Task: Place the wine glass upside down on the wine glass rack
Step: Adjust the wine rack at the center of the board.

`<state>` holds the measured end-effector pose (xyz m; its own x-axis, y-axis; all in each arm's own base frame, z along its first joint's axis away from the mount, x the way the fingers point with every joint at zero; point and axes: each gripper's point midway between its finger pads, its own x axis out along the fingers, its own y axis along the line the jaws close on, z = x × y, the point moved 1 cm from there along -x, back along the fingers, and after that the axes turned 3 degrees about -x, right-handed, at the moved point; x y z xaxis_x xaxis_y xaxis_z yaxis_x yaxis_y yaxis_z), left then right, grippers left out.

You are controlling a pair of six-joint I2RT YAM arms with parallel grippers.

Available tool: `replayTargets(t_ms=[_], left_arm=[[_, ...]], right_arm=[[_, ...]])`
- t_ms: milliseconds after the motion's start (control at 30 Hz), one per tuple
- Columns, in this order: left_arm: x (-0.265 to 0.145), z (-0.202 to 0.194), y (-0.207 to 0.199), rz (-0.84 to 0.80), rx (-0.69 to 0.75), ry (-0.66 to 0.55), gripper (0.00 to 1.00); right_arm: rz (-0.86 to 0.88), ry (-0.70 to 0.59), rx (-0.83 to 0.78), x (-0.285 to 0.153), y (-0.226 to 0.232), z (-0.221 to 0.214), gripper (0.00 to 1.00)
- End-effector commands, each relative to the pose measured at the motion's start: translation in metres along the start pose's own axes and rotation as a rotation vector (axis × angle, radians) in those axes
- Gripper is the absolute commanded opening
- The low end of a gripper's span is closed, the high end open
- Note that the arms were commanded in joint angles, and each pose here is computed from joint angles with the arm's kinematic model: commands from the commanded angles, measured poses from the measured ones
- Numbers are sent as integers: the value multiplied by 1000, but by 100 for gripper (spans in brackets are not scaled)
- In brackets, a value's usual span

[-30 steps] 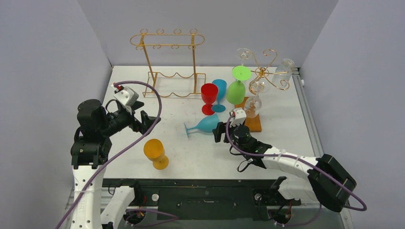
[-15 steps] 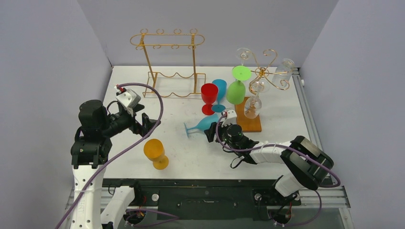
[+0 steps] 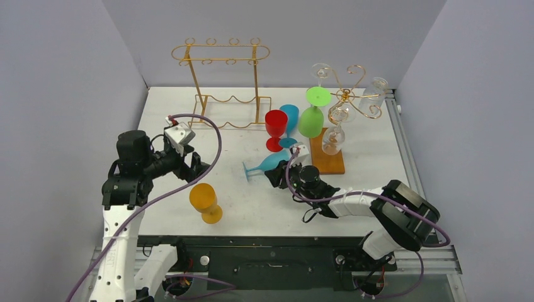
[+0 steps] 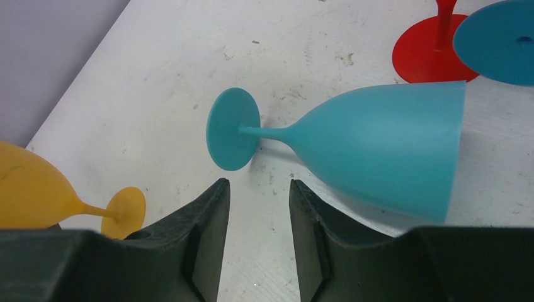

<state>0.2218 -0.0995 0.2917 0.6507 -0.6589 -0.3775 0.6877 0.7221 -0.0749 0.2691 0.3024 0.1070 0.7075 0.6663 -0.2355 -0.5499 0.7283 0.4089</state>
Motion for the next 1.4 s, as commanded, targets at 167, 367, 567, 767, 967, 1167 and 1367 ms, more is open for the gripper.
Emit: replayTargets(t_ms=[167, 367, 567, 767, 967, 1167, 1367], left_arm=[[1, -4, 5, 9, 32, 17, 87], [5, 7, 4, -1, 15, -12, 88], [3, 17, 3, -4, 21, -24, 89], [0, 22, 0, -5, 31, -26, 89], [-2, 23, -2, -7, 37, -30, 89], [-2, 27, -4, -14, 34, -36, 90], [-3, 31, -7, -20, 43, -25, 90]], right_arm=[[-162, -116, -86, -30, -26, 46, 60], [-88, -126, -245, -76, 15, 96, 58], [73, -38, -384, -144, 74, 174, 52], [-45, -135, -459, -186, 85, 273, 53], [-251, -129, -455, -164, 21, 347, 54], [-304, 20, -446, -124, -54, 357, 51], [-329, 68, -428, -112, -94, 357, 48]])
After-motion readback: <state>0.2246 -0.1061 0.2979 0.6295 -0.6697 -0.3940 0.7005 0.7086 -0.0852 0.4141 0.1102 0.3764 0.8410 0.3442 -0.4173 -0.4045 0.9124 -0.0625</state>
